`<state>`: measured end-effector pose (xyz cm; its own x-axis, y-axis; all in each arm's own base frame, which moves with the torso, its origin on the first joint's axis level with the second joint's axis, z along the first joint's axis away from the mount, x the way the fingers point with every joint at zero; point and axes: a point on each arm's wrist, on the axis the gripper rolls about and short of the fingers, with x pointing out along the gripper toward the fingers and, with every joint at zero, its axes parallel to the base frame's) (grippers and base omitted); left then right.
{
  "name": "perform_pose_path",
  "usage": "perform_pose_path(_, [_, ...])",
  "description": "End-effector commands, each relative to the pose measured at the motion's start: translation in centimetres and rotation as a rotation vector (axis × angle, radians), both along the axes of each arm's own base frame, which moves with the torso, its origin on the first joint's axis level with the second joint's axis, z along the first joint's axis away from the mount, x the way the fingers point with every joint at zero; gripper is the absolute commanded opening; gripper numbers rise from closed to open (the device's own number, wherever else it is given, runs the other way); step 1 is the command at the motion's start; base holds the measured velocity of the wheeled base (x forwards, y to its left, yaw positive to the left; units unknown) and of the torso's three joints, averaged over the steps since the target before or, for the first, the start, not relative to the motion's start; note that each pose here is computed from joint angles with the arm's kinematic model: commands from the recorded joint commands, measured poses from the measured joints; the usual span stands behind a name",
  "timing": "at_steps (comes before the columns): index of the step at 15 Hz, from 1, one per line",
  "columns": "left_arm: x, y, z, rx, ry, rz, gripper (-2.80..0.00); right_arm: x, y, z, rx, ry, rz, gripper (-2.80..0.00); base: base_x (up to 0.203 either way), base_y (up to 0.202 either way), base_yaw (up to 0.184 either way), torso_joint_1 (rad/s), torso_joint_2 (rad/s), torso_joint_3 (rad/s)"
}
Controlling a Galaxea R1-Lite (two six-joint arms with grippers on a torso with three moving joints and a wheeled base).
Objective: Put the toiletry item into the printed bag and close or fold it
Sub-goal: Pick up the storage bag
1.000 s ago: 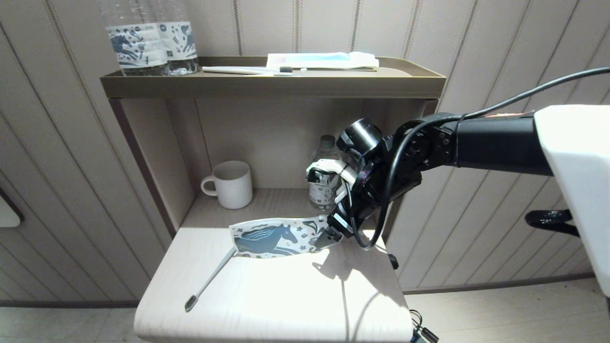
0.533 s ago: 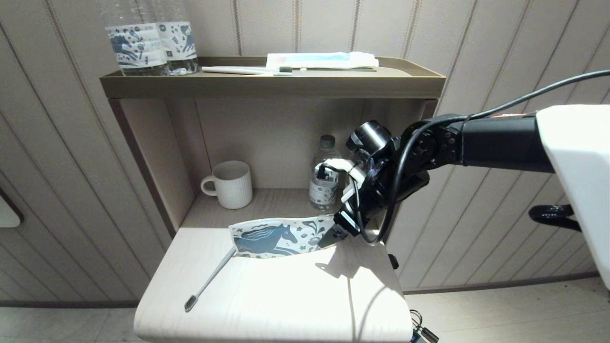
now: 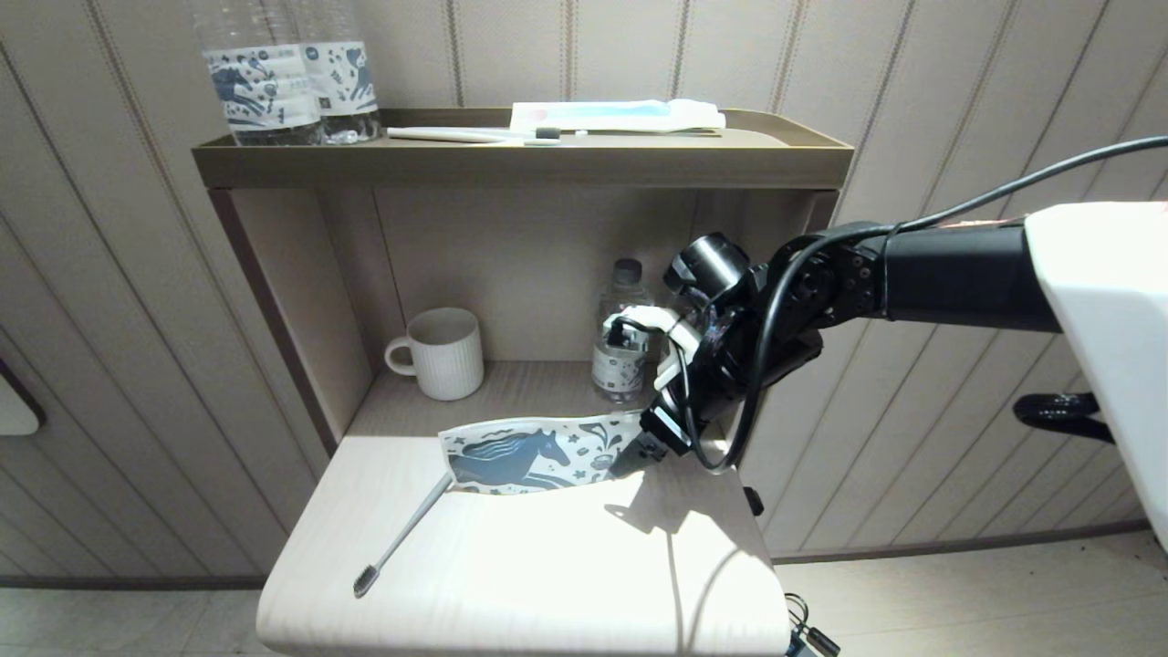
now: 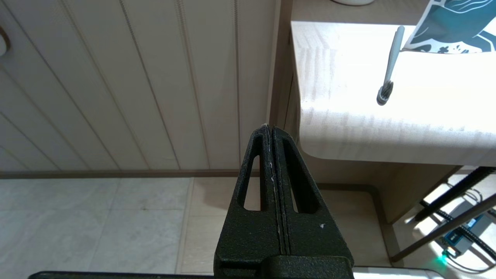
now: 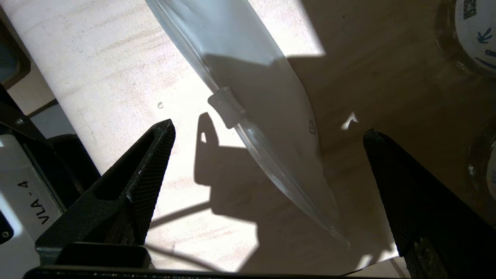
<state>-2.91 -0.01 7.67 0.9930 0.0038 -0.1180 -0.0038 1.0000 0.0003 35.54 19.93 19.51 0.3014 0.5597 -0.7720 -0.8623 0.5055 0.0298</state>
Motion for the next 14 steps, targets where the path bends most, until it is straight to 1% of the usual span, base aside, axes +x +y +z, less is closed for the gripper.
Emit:
perform_pose_path(1, [0.02,0.0,0.0,0.0,0.003,0.0,-2.8,0.01,-0.03,0.2,0.01,-0.025,0.006,0.0,0.0,0.0,0.0,0.0,0.0,0.0])
perform_pose_path(7, [-0.01,0.0,-0.01,0.0,0.0,0.001,-2.8,-0.48,0.2,-0.37,0.009,-0.035,0.024,0.0,0.0,0.0,0.0,0.0,0.0,0.0])
perform_pose_path(8, [-0.01,0.0,-0.01,0.0,0.0,0.001,-2.8,-0.34,0.23,-0.39,0.019,-0.051,0.023,-2.8,0.0,0.0,0.0,0.0,0.0,0.0])
perform_pose_path(14, [-0.01,0.0,-0.01,0.0,0.0,0.001,-2.8,-0.02,0.11,-0.7,0.021,-0.052,0.016,-2.8,0.0,0.0,0.0,0.0,0.0,0.0])
